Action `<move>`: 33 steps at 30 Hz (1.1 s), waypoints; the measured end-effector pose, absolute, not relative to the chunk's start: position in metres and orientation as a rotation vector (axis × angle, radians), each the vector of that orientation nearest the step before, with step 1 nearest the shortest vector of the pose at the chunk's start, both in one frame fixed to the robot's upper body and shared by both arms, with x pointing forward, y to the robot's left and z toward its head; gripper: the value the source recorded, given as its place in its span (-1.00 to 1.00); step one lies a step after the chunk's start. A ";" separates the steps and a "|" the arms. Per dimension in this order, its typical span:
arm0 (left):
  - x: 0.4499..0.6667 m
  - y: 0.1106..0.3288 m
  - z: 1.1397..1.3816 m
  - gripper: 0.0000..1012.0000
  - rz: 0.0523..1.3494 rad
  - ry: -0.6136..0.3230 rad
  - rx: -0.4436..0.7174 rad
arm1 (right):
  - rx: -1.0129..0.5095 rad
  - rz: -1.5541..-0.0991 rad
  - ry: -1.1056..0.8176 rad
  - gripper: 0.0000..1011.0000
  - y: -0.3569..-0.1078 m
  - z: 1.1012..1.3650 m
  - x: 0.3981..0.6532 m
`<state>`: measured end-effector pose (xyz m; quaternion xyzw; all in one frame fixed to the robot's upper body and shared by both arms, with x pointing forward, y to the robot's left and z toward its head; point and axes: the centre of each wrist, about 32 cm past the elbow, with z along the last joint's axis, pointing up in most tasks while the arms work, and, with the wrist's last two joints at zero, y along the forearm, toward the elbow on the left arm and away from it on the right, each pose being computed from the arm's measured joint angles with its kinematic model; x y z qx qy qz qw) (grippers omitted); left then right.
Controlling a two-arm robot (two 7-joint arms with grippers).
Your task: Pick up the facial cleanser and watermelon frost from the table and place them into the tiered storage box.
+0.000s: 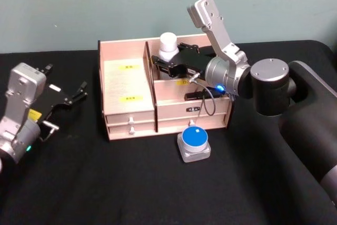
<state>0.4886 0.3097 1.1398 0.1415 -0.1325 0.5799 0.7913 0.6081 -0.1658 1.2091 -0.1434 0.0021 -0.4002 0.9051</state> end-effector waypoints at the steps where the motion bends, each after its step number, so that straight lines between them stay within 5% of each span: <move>1: 0.489 0.310 1.140 1.00 1.248 -0.285 0.304 | -0.296 -0.827 0.004 0.20 -0.166 1.209 0.608; 9: 0.489 0.310 1.140 1.00 1.248 -0.285 0.304 | -0.296 -0.828 0.005 0.20 -0.166 1.209 0.608; 24: 0.489 0.310 1.140 1.00 1.248 -0.285 0.304 | -0.289 -0.828 0.005 0.98 -0.167 1.210 0.608; 33: 0.489 0.310 1.140 1.00 1.248 -0.285 0.304 | -0.293 -0.815 -0.043 0.98 -0.177 1.232 0.597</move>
